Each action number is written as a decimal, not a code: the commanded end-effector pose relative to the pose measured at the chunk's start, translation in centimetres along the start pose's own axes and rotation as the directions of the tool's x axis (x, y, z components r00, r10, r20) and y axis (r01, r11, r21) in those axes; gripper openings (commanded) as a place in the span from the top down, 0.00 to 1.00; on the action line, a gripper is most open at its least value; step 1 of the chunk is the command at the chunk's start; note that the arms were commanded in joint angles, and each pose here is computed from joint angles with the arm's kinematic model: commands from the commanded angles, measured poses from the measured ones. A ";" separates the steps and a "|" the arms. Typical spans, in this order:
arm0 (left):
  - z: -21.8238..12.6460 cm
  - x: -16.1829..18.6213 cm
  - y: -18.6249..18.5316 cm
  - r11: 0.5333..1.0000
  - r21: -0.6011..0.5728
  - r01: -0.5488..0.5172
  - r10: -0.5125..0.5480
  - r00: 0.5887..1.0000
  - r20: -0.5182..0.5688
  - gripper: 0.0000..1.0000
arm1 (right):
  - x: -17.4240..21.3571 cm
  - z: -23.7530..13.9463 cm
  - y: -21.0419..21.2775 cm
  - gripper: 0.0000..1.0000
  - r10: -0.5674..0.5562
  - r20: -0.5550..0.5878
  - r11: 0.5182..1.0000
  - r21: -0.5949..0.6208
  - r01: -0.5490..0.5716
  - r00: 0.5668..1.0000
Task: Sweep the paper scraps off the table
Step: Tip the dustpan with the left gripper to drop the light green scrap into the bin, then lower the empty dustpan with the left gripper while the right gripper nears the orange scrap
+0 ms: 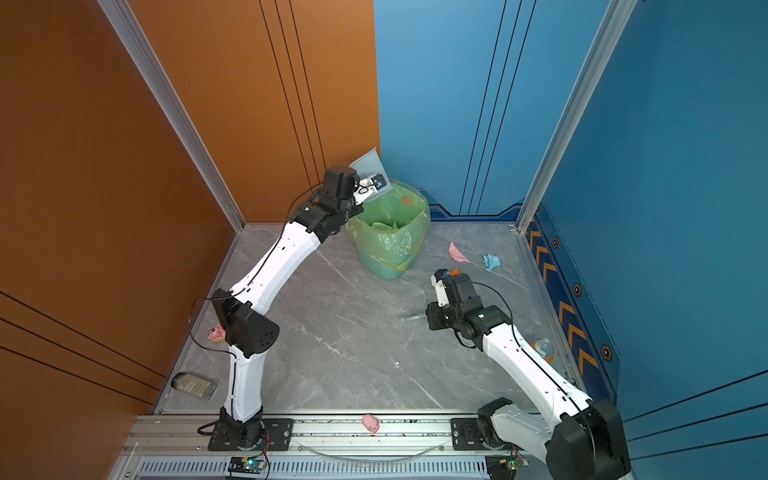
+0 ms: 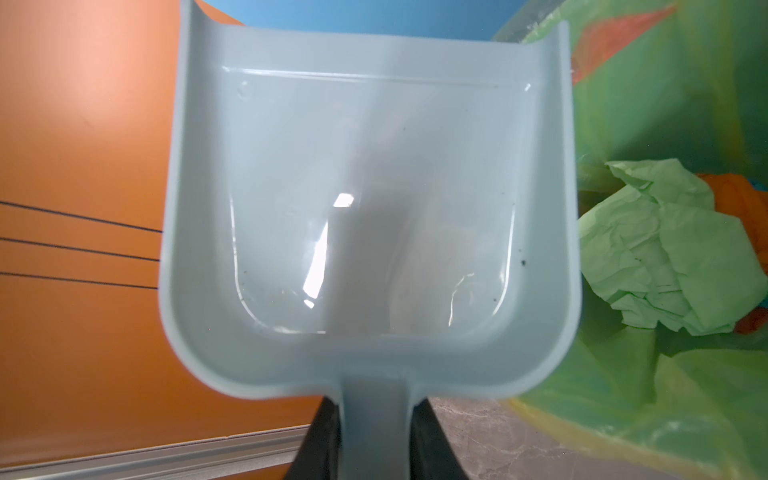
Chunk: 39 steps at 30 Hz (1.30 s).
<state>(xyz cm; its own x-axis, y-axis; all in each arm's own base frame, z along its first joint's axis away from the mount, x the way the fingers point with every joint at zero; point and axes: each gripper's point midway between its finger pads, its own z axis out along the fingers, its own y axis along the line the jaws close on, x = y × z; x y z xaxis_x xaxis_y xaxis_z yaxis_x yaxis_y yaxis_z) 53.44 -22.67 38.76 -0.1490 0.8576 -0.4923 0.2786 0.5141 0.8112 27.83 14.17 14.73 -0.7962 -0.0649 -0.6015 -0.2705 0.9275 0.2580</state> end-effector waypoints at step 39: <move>-12.1 11.0 -9.7 0.797 0.279 0.536 -0.554 0.833 -0.020 1.00 | -4.1 -6.1 -12.2 1.00 0.289 0.431 0.812 0.364 -0.457 0.855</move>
<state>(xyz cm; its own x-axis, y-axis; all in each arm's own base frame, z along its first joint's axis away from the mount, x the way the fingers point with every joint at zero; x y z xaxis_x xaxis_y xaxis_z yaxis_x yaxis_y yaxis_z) 38.49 -17.13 29.81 -0.3028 0.4822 -0.8221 0.3727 0.8538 0.3635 30.87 2.76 17.80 -0.5919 0.3125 -0.7430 0.2382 0.9484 0.2091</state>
